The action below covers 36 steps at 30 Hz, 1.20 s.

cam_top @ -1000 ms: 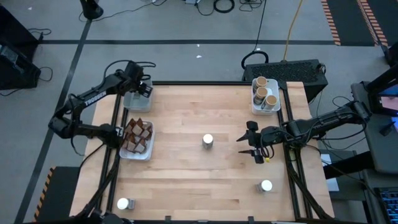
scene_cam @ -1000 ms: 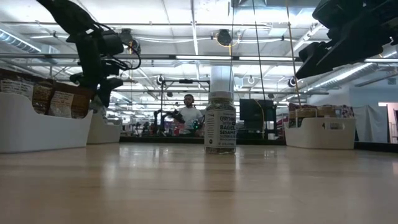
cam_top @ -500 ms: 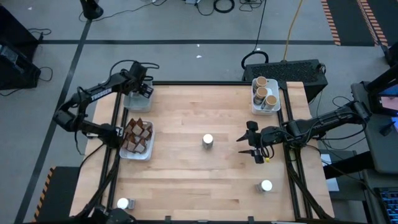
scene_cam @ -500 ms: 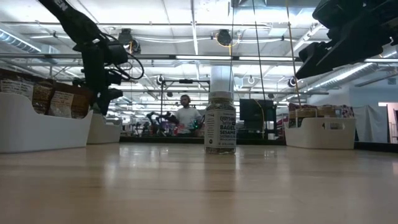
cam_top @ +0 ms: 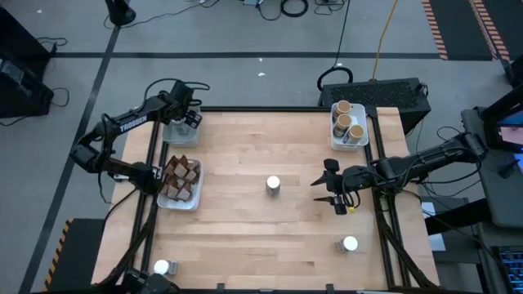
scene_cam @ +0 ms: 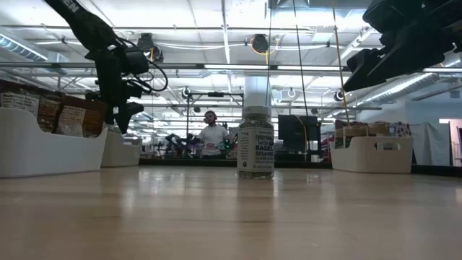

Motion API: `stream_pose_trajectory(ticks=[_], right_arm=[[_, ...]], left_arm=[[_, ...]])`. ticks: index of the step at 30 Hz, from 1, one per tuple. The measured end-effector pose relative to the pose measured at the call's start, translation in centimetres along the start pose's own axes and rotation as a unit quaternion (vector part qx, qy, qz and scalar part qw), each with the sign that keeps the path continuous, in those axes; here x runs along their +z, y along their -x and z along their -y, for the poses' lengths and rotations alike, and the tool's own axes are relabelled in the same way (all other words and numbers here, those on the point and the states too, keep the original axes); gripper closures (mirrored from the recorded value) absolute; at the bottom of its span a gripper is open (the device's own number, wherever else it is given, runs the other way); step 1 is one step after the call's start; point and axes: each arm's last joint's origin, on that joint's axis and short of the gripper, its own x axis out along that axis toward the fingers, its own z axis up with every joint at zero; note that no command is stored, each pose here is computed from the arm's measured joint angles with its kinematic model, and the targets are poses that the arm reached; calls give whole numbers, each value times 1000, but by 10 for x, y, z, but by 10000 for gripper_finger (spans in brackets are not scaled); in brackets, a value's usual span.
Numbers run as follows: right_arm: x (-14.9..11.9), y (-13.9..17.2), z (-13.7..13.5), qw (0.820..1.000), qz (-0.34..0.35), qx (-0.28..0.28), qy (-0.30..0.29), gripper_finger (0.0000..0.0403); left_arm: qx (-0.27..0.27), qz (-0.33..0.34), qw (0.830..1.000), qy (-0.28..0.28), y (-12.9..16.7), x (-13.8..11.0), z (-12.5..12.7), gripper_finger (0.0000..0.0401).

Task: Sort spices by type
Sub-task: Put the white seasoning bottle into the gray bin

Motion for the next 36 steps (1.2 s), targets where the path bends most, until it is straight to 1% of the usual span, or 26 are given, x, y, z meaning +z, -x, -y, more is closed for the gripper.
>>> stream_pose_trajectory(ticks=[6,10,12,15,18,21,25,27,31,36], right_arm=[[0,0,0,1000,0,0,0,177],[0,0,0,1000,0,0,0,177],[0,0,0,1000,1,0,4,177],[1,0,0,1000,8,0,8,177],[4,0,0,1000,20,1,10,177],[6,0,0,999,29,1,16,177],[7,0,0,999,34,1,19,177],[8,0,0,999,40,1,18,177],[11,1,-1,998,55,2,18,177],[11,1,-1,998,57,2,21,177]], left_arm=[[-1,0,1000,0,0,0,0,120],[-6,10,1000,1,7,0,-1,119],[-8,26,1000,3,15,3,-2,119],[-11,73,997,11,35,12,-5,119],[-25,106,994,13,54,14,-4,119],[-74,147,986,25,75,16,1,119],[-158,174,972,14,97,12,16,119],[-192,184,964,6,107,8,26,119],[-246,180,952,-24,127,-5,48,119],[-309,151,937,-66,149,-26,80,118]])
